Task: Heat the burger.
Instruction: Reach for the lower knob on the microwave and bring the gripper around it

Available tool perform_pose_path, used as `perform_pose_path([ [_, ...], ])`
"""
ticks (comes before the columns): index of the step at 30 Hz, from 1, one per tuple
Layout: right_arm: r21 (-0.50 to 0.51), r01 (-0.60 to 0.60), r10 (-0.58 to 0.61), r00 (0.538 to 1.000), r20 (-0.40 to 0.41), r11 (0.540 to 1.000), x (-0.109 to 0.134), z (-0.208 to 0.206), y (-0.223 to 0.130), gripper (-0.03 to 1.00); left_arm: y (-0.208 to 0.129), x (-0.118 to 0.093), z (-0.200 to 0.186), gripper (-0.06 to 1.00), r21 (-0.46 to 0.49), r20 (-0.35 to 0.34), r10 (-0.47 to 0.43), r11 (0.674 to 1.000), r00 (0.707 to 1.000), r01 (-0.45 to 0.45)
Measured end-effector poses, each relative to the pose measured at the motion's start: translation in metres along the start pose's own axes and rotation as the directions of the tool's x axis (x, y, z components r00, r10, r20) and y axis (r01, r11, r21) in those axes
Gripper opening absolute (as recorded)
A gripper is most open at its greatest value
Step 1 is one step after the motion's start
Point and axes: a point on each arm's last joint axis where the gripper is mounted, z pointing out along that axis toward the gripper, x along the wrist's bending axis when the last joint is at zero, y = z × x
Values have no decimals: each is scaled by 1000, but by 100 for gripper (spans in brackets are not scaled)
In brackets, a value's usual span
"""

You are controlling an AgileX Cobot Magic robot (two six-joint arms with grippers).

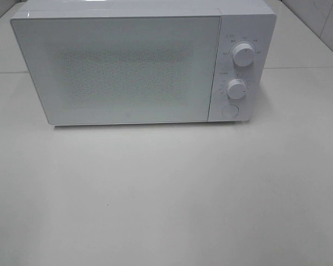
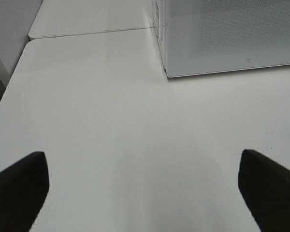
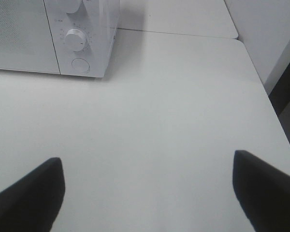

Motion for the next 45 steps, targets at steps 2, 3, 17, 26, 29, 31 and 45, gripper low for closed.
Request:
perform_pose_path([
  [2,0,0,0,1000,0,1000,0,0,0,93,0,0,0,99,0,0,0,1000,1000,0],
  [3,0,0,0,1000,0,1000,0,0,0,93,0,0,0,99,0,0,0,1000,1000,0],
  [17,-96,33,-32,999,5,995,0,38,57,89,0,0,0,99,0,0,0,1000,1000,0],
  [26,-369,41,-50,999,-15,929,6,83,90,81,0,0,0,99,0,0,0,1000,1000,0],
  [29,-427,39,-56,998,-26,904,10,102,90,77,0,0,0,99,0,0,0,1000,1000,0],
  [31,-447,37,-59,998,-35,894,12,116,88,76,0,0,0,99,0,0,0,1000,1000,0],
  [45,-506,5,-60,994,-92,862,24,200,75,76,0,0,0,99,0,0,0,1000,1000,0],
])
